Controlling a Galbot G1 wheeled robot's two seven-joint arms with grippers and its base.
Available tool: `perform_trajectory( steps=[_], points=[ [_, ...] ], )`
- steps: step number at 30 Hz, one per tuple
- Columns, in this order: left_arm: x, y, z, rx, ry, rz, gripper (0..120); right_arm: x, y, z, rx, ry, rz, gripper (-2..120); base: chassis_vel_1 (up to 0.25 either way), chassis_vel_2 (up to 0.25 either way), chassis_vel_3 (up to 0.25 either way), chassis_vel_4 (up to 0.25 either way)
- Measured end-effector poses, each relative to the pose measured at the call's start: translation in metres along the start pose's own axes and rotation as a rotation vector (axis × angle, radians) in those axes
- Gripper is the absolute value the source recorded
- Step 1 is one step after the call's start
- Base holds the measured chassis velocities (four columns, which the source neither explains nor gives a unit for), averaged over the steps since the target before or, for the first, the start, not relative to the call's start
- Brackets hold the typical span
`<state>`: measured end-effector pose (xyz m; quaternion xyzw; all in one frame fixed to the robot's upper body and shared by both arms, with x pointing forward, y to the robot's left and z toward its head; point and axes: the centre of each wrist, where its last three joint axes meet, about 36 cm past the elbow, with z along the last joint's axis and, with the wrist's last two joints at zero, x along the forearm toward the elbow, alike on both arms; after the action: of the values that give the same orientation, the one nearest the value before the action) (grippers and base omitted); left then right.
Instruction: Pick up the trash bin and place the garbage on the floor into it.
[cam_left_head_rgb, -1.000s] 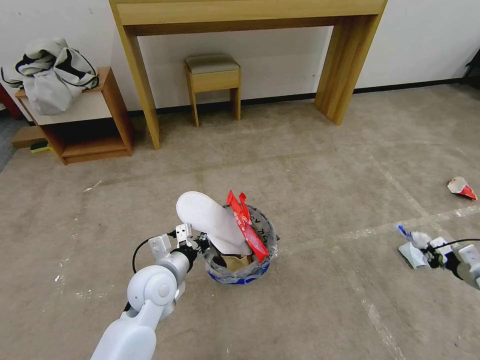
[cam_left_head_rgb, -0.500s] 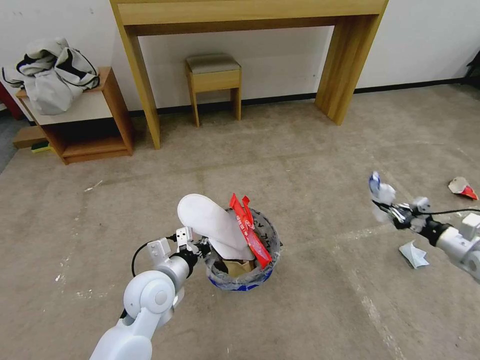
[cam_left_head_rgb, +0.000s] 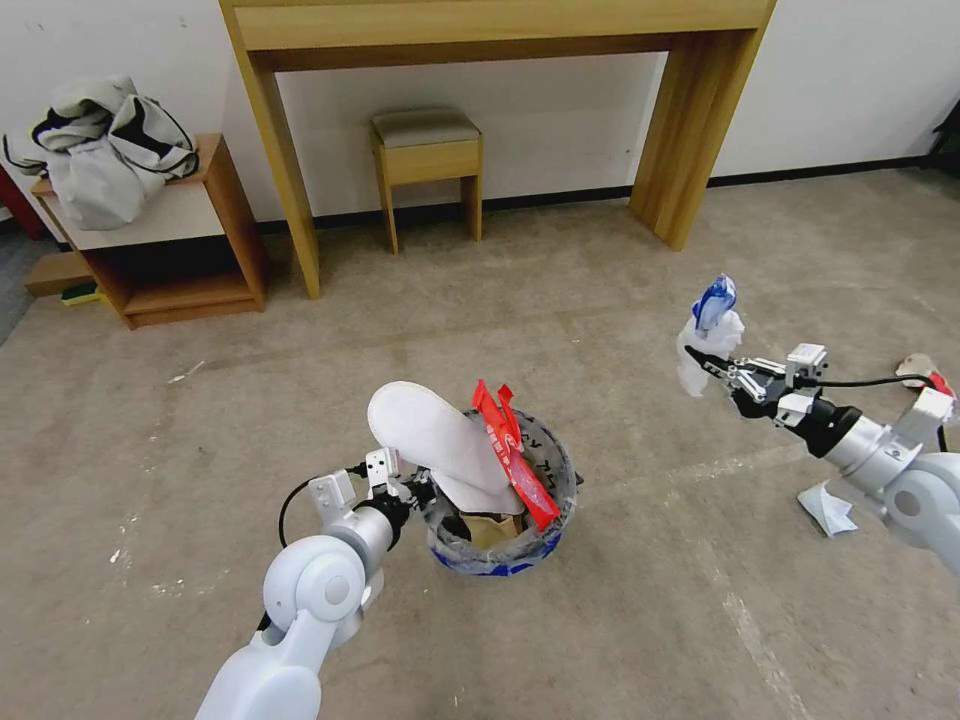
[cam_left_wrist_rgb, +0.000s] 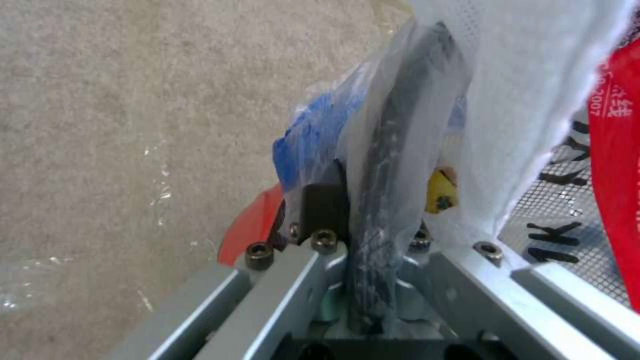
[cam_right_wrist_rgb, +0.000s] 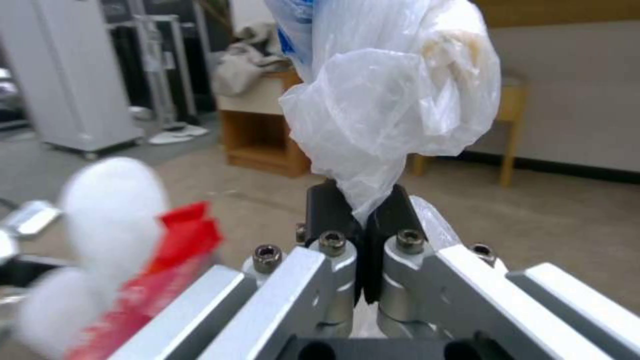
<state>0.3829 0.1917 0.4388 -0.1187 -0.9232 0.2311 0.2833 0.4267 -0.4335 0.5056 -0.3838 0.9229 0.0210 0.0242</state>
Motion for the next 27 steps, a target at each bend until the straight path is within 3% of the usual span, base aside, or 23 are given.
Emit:
perform_trajectory(
  steps=[15,27],
  points=[
    [-0.006,0.001,0.007,0.009,0.019,-0.005,1,-0.04,0.07,0.001,-0.064,-0.026,-0.172,0,0.0,0.0,0.0,0.0],
    [-0.009,-0.001,0.004,0.017,0.007,-0.008,1,-0.046,0.094,0.009,-0.081,0.029,-0.275,0,0.0,0.0,0.0,0.0]
  ],
)
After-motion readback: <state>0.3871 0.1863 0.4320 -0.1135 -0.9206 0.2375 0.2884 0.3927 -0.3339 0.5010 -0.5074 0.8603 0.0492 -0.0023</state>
